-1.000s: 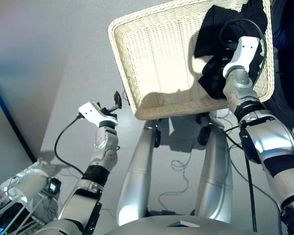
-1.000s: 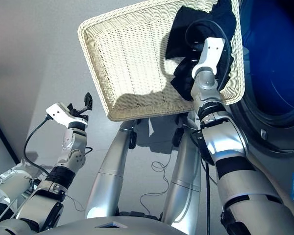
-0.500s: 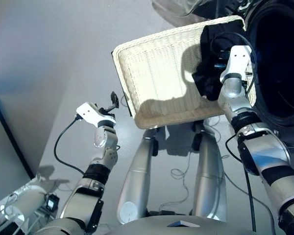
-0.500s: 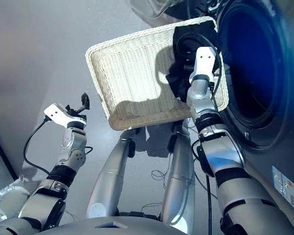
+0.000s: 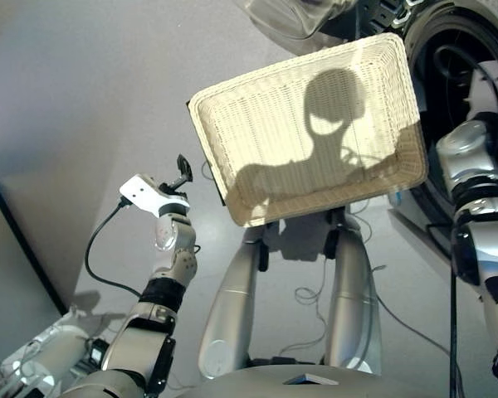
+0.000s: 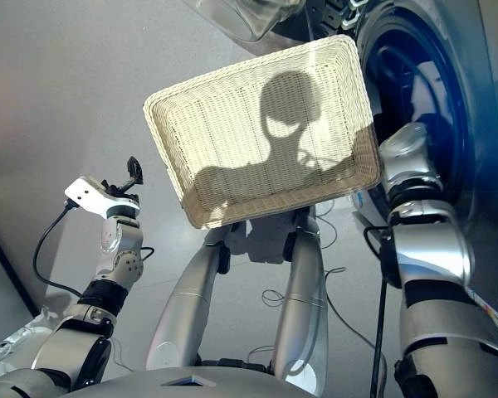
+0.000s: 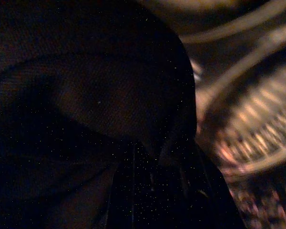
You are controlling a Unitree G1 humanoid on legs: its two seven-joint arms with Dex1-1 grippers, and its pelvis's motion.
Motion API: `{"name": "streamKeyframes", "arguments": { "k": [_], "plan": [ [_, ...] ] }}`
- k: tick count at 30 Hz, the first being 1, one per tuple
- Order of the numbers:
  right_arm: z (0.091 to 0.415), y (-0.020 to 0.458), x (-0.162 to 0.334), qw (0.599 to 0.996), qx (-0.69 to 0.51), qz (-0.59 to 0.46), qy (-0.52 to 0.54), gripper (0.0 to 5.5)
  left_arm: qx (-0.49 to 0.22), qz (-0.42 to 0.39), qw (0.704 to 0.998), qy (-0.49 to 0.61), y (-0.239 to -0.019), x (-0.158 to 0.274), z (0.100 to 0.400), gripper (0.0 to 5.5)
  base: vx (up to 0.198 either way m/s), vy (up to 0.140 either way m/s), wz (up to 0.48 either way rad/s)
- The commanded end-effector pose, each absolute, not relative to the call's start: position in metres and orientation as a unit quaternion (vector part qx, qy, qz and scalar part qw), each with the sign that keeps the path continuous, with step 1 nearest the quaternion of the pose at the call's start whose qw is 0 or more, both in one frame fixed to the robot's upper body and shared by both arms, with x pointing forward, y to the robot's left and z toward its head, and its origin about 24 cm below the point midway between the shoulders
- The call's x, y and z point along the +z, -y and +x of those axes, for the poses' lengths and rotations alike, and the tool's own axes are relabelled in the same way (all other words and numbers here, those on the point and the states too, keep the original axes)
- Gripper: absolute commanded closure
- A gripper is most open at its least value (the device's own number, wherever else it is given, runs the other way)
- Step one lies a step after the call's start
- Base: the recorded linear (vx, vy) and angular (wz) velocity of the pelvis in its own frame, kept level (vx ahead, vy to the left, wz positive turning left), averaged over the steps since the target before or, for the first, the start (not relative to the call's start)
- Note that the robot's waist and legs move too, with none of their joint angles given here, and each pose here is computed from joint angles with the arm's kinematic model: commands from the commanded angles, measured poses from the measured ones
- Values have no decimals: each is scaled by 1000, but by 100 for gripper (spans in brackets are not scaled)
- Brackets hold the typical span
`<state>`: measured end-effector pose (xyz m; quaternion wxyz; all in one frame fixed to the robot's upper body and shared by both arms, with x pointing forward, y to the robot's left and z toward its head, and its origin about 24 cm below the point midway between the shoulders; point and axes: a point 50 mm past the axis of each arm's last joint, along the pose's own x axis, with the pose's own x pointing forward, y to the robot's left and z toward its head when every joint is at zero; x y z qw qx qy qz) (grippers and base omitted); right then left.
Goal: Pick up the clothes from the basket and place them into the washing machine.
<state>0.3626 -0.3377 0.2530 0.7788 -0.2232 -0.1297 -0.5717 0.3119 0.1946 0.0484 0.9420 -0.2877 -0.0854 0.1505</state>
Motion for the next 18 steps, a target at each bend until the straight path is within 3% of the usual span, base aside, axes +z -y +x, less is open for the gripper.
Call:
{"name": "streamKeyframes", "arguments": {
  "k": [1,5,8,9,10,11,14,18],
  "plan": [
    [339,349,303,705,-651,-165,229,550,196,-293,931,93,-214,41,298,0,0,0,0],
    [325,347,325,652,-694,-113,284,550,190,-292,931,105,-211,45,297,0,0,0,0],
    [325,342,331,652,-684,-128,301,550,181,-286,933,125,-208,54,299,0,0,0,0],
    [329,340,329,675,-662,-124,301,356,180,-283,933,130,-209,56,300,0,0,0,0],
    [334,338,327,699,-636,-131,298,0,178,-282,933,135,-210,58,301,0,0,0,0],
    [345,324,324,751,-571,-113,313,0,178,-285,931,141,-211,61,301,0,0,0,0],
    [366,302,290,840,-448,-73,297,0,175,-283,933,138,-216,61,300,0,39,-22,-29],
    [386,281,248,917,-314,-50,240,0,171,-278,937,127,-226,56,298,0,52,-34,-65]
  ]
}}
